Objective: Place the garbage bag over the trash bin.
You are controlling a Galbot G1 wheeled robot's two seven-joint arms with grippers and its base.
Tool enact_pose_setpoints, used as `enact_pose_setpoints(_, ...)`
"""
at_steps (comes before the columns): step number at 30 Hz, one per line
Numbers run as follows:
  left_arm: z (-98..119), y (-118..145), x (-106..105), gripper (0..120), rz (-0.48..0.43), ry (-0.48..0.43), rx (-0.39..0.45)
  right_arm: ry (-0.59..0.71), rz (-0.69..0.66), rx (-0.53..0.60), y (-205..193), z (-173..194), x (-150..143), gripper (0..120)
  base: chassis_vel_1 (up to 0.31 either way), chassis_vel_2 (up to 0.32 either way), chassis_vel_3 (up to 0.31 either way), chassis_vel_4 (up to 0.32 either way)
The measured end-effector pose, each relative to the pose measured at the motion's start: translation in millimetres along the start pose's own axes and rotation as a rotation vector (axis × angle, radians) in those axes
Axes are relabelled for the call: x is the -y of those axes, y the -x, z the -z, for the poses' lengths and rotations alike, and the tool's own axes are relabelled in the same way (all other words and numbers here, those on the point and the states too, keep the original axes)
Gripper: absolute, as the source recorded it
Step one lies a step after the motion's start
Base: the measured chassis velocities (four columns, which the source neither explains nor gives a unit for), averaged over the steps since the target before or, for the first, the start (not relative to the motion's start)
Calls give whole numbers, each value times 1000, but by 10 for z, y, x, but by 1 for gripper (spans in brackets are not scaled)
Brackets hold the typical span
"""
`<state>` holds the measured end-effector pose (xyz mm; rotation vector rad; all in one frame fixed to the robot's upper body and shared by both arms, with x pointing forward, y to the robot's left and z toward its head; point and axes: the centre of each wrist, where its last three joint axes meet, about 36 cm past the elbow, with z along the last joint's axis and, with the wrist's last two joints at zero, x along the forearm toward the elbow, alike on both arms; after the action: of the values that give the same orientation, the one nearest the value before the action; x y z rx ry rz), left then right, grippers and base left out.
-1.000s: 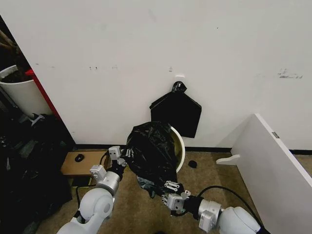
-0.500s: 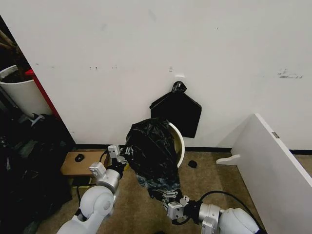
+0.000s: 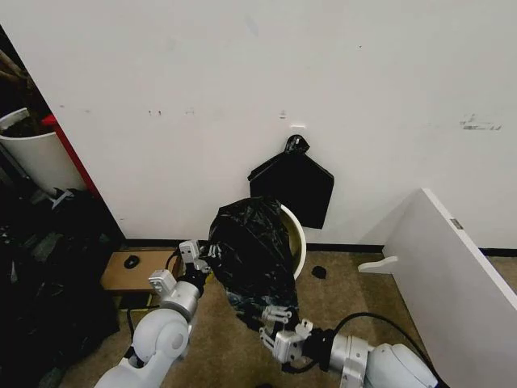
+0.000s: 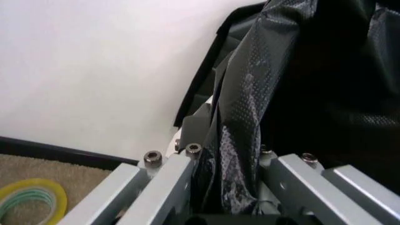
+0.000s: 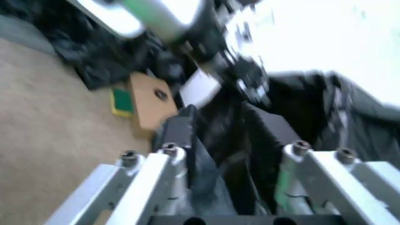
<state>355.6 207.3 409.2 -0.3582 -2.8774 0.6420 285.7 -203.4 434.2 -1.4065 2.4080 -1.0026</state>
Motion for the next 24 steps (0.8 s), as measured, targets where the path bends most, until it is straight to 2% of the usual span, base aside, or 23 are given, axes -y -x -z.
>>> enact_pose_setpoints(4,6,-11,-5,0,2,2,0,5,32,-65,-7,-104,-4,50,0,0,0,0)
enact_pose_setpoints(7,12,-14,-10,0,3,3,2,5,55,-75,-10,-132,-5,52,0,0,0,0)
enact_pose_setpoints(12,27,-16,-23,0,7,6,3,-8,109,-94,-18,-178,-1,33,0,0,0,0)
enact_pose_setpoints(13,27,-16,-23,0,7,6,3,-8,109,-94,-18,-178,-1,33,0,0,0,0)
enact_pose_setpoints(18,40,-6,-22,0,8,4,6,-20,124,-102,-26,-233,-20,11,0,0,0,0)
enact_pose_setpoints(20,42,-5,-22,0,8,4,7,-23,125,-102,-27,-238,-23,9,0,0,0,0)
enact_pose_setpoints(21,46,-2,-20,0,9,-1,7,-32,126,-100,-26,-254,-30,2,0,0,0,0)
enact_pose_setpoints(24,67,-7,-1,0,8,-15,7,-68,120,-82,-16,-289,-45,0,0,0,0,0)
